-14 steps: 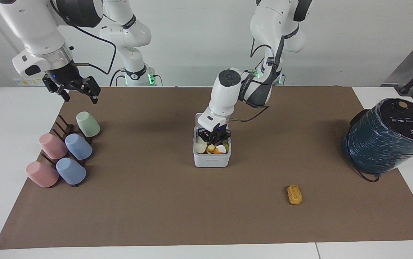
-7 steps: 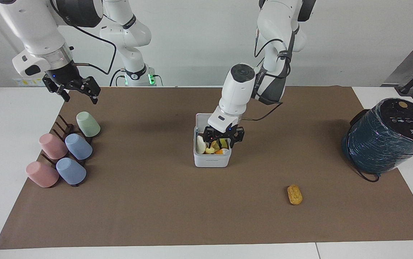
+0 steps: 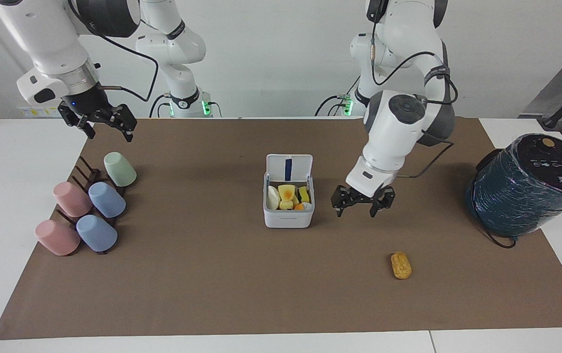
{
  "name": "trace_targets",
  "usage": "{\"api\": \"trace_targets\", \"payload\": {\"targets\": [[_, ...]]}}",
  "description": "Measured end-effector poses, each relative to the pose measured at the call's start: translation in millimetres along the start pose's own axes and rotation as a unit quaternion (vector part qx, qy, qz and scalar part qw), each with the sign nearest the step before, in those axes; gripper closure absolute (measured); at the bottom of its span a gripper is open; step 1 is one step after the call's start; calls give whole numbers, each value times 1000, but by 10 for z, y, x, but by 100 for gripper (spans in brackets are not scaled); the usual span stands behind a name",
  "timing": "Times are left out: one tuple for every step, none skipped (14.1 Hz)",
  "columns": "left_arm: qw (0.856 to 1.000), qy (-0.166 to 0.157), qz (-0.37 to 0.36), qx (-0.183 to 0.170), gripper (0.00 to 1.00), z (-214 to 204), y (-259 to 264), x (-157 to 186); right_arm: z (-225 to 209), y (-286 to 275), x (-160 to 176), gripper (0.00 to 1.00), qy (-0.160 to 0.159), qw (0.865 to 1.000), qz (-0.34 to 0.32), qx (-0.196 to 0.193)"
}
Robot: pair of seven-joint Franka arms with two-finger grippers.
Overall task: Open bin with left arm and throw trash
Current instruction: 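Move the left gripper to the tan bread roll and grasp it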
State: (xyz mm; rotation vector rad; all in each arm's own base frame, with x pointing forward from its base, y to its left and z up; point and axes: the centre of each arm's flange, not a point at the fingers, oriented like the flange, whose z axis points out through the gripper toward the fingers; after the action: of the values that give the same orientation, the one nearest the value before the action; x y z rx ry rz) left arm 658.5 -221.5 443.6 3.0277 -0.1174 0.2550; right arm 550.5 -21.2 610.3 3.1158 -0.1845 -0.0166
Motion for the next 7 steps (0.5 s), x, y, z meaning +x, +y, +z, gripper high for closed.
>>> {"api": "trace_targets", "payload": {"targets": [[1000, 8, 10, 2, 0, 114, -176, 38, 0, 0, 0, 0, 0, 1000, 0, 0], [1000, 15, 22, 6, 0, 262, -285, 47, 0, 0, 0, 0, 0, 1000, 0, 0], [999, 21, 31, 13, 0, 427, -353, 47, 0, 0, 0, 0, 0, 1000, 0, 0], [999, 28, 37, 18, 0, 574, -405, 54, 0, 0, 0, 0, 0, 1000, 0, 0], [998, 35, 46, 22, 0, 681, -460, 68, 1, 0, 0, 0, 0, 1000, 0, 0], [997, 42, 58, 25, 0, 762, -544, 91, 1, 0, 0, 0, 0, 1000, 0, 0], [996, 50, 71, 28, 0, 814, -668, 126, 2, 0, 0, 0, 0, 1000, 0, 0]]}}
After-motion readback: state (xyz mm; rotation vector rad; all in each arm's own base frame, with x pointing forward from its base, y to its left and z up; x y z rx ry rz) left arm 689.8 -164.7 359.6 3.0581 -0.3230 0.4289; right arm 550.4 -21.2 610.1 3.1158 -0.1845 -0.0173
